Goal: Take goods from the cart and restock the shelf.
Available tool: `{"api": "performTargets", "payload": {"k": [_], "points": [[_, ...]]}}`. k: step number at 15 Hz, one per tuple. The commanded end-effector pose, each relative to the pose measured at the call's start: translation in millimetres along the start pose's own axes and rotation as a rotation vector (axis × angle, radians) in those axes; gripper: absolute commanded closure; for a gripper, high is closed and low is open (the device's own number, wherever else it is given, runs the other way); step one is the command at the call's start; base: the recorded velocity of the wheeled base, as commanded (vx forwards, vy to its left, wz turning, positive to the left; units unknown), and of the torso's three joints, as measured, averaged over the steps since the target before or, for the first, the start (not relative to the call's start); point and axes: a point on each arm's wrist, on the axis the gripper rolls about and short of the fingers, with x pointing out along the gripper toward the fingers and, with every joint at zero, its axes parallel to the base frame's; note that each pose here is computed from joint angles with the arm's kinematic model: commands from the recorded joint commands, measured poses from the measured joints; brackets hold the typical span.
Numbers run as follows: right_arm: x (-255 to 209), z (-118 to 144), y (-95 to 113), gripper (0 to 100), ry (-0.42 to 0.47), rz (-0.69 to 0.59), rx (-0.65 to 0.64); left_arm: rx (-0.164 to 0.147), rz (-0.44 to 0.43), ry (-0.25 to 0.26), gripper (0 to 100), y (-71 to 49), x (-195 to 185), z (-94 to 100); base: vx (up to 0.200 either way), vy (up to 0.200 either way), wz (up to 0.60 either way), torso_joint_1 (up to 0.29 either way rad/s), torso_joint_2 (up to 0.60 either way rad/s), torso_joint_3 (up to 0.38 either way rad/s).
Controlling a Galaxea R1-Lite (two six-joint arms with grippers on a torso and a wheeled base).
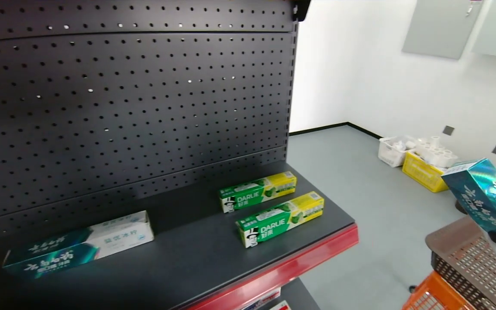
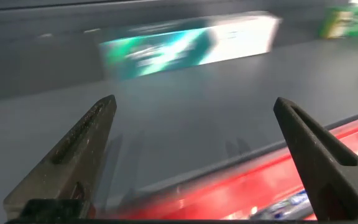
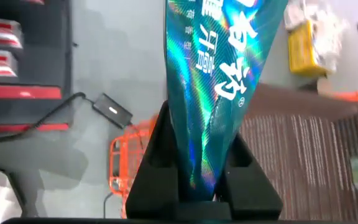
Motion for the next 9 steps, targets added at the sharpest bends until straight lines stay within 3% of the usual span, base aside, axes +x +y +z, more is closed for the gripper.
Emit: {"api": "performTargets", "payload": {"k": [1,6,9], "points": [[-8.2,-3.9,2.9,100,-0.018,-0.014,0.002,0.0,0.0,0.0,0,0.0,0.0,0.0,0.0,0.0,0.0,0.0,0.0,0.0],[-27.3,-23.1,15.1,100,-0.04,-0.05,0.045,0.0,0.0,0.0,0,0.0,0.0,0.0,0.0,0.0,0.0,0.0,0.0,0.0],[-33.8,-39.6,24.2,100,-0.01,-0.104,0.088,0.0,0.002,0.0,0,0.0,0.0,0.0,0.0,0.0,0.0,0.0,0.0,0.0]]}}
